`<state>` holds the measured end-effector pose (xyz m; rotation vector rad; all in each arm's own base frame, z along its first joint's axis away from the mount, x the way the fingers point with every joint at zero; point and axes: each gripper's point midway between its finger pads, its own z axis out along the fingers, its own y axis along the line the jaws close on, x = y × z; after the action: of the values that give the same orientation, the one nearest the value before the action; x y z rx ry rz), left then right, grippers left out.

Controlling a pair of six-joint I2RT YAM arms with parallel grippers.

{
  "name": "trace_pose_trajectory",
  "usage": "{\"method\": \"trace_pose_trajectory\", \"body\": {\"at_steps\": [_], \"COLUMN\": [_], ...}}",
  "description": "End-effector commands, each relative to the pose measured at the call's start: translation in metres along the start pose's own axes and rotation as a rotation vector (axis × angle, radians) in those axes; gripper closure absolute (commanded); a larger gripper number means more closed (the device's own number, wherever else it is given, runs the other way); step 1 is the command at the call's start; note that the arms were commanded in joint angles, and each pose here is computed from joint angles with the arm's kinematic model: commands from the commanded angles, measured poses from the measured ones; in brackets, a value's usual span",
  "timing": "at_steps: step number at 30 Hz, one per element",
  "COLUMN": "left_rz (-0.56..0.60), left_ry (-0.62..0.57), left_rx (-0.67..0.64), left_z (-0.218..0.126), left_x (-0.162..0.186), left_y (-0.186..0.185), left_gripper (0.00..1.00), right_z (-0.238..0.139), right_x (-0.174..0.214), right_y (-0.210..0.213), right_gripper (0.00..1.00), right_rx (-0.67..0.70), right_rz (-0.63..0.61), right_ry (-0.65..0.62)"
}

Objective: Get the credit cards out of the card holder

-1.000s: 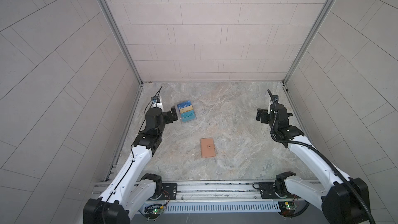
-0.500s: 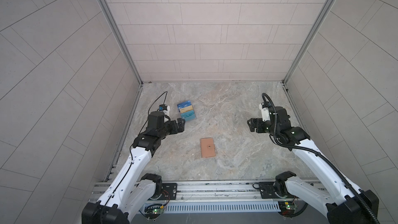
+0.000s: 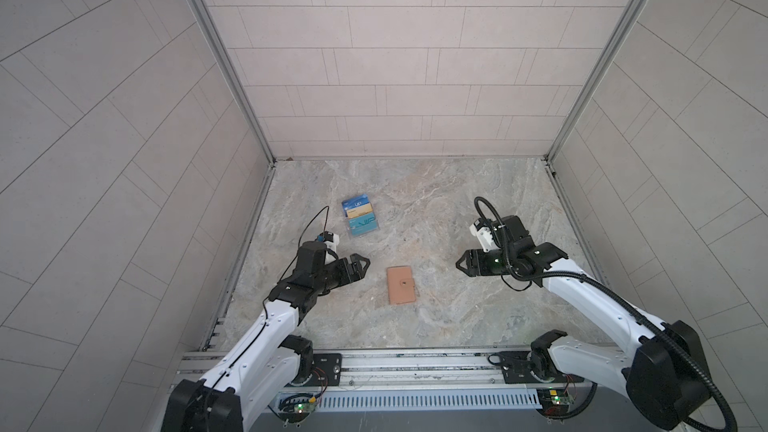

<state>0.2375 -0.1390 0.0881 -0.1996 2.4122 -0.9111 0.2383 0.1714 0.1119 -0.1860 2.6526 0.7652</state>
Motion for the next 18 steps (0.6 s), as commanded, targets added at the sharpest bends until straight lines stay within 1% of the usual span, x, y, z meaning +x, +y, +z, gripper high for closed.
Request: {"method": "trace_pose_trajectory", "body": {"at_steps": [1,3,5,10,12,14,18], "left_rz": [0.007,0.015,0.018,0.057,0.045,0.042,0.018], "left_ry": [0.043,0.085,0.108,0.154,0.155,0.184,0.211], "left_rx": [0.071,0.075,0.050,0.061,0.059,0.102,0.124], "left_z": [0.011,0.018,0.023,0.032,0.035,0.039,0.043], "left_x": [0.013,0.024,0.032,0.050,0.052,0.063,0.071], "left_y": [-0.015,-0.018,-0.015,-0.021,-0.018,-0.026,-0.024], "left_gripper": [0.08,0.12,0.19,0.21,0.24,0.27,0.30], "right_z": [0.009,0.018,0.027,0.047,0.055,0.063,0.077], "right_x": [-0.001,0.002,0.005,0.012,0.013,0.015,0.018], "right_y": [0.017,0.023,0.029,0.045,0.050,0.057,0.065], "right_gripper": [0.35,0.36,0.39,0.46,0.48,0.50,0.53], "right_rx": [-0.042,-0.052,-0.066,-0.093,-0.102,-0.117,-0.128], "right_rz": [0.001,-0.005,-0.004,-0.019,-0.022,-0.028,-0.030], "right_ry": [0.012,0.029,0.043,0.076,0.082,0.089,0.104]}}
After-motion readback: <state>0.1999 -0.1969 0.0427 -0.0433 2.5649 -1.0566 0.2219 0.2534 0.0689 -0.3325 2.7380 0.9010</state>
